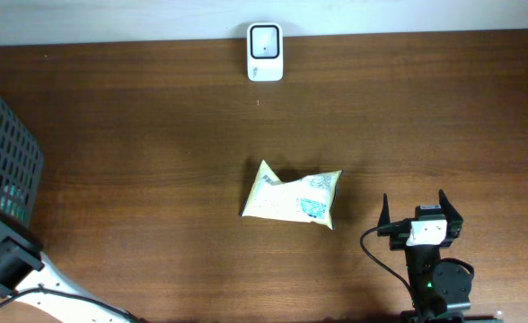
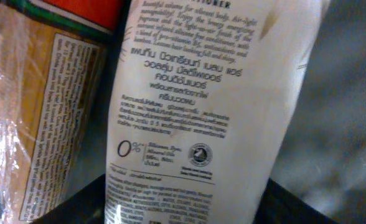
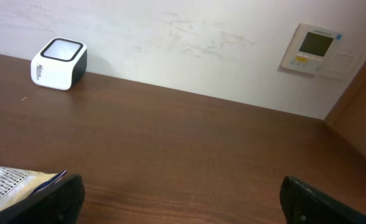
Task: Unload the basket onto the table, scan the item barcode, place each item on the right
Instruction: 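Return the left gripper to the basket and grasp the white tube, then place the white tube beside the wet-wipe pack and release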
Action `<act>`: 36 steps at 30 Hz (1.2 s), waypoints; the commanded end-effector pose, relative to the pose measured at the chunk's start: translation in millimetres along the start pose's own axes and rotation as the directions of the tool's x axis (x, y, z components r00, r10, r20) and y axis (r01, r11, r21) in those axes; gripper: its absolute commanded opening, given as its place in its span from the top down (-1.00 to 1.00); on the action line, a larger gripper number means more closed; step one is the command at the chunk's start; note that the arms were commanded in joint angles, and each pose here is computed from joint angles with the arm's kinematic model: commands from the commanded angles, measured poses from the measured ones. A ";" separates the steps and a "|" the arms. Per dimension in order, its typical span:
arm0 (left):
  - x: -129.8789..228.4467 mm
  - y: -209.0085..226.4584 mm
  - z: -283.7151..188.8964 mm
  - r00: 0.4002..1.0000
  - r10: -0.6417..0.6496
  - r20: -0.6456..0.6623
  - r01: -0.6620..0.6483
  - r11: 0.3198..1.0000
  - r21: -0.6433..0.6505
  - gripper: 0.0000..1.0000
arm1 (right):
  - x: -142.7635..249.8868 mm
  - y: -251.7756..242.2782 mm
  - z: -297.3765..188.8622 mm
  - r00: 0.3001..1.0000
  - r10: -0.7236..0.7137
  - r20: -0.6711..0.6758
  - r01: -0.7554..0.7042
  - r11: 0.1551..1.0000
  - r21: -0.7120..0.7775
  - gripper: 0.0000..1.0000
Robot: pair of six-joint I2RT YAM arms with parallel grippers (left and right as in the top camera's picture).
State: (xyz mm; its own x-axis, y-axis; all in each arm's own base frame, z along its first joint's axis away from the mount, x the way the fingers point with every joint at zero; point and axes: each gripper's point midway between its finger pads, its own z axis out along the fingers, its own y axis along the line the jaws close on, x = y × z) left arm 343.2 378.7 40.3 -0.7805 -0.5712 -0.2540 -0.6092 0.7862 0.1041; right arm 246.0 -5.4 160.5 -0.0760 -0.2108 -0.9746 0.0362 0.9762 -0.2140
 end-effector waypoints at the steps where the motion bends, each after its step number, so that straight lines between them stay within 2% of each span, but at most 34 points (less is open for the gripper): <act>1: 12.5 0.2 20.4 0.999 -0.001 -0.051 0.002 1.000 0.014 -0.11 | 4.2 -3.9 0.2 1.000 0.004 -0.011 -0.004 1.000 0.022 -0.97; 3: 14.7 -0.2 22.3 0.998 0.000 -0.060 0.001 1.000 0.015 0.41 | 4.2 -3.9 0.2 1.000 0.004 -0.011 -0.004 1.000 0.022 -0.97; 6: 17.5 -0.8 22.0 0.997 0.001 -0.072 0.001 1.000 0.017 0.74 | 4.2 -3.9 0.2 1.000 0.004 -0.011 -0.004 1.000 0.022 -0.97; 7: 19.1 -0.9 21.2 0.997 0.001 -0.078 0.000 1.000 0.018 0.97 | 4.2 -3.9 0.2 1.000 0.004 -0.011 -0.004 1.000 0.022 -0.97; 8: 19.8 -1.1 20.2 0.997 0.001 -0.081 0.001 1.000 0.019 1.00 | 4.2 -3.9 0.2 1.000 0.004 -0.011 -0.004 1.000 0.022 -0.97; 10: 18.1 -0.4 11.9 0.997 0.000 -0.075 0.001 1.000 0.019 1.00 | 4.2 -3.9 0.2 1.000 0.004 -0.011 -0.004 1.000 0.022 -0.97; 13: 3.2 3.7 -22.3 1.000 -0.005 0.001 0.005 1.000 0.009 1.00 | 4.2 -3.9 0.2 1.000 0.004 -0.011 -0.004 1.000 0.022 -0.97; 16: -23.0 9.1 -94.0 0.986 -0.029 0.164 0.029 1.000 0.002 1.00 | 4.2 -3.9 0.2 1.000 0.004 -0.011 -0.004 1.000 0.022 -0.97; 18: -40.3 12.4 -176.3 0.934 -0.091 0.344 0.089 0.996 0.020 1.00 | 4.2 -3.9 0.2 1.000 0.004 -0.011 -0.004 1.000 0.022 -0.97; 22: -43.2 -11.2 -299.9 0.799 -0.097 0.593 0.010 0.989 0.149 1.00 | 4.2 -3.9 0.2 1.000 0.004 -0.011 -0.004 1.000 0.022 -0.97; 24: -35.5 -26.0 -340.5 0.748 -0.112 0.654 -0.035 0.978 0.207 1.00 | 4.2 -3.9 0.2 1.000 0.004 -0.011 -0.004 1.000 0.022 -0.97; 27: -12.7 -71.0 -396.7 0.685 -0.077 0.725 -0.185 0.944 0.275 1.00 | 4.2 -3.9 0.2 1.000 0.004 -0.011 -0.004 1.000 0.022 -0.97; 31: 28.8 -159.0 -400.4 0.745 0.045 0.665 -0.362 0.865 0.347 1.00 | 4.2 -3.9 0.2 1.000 0.004 -0.011 -0.004 1.000 0.022 -0.97; 32: 42.8 -189.0 -388.8 0.772 0.104 0.627 -0.412 0.833 0.369 1.00 | 4.2 -3.9 0.2 1.000 0.004 -0.011 -0.004 1.000 0.022 -0.97; 36: 79.4 -261.8 -342.2 0.813 0.272 0.514 -0.516 0.745 0.423 1.00 | 4.2 -3.9 0.2 1.000 0.004 -0.011 -0.004 1.000 0.022 -0.98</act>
State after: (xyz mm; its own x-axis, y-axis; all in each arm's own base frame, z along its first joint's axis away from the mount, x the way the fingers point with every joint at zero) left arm 381.1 82.9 355.0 -0.6569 -0.1751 -0.7334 -0.0726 0.9828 -0.1696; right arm 246.0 -5.5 160.5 -0.0761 -0.2104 -0.9746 0.0366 0.9762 -0.2136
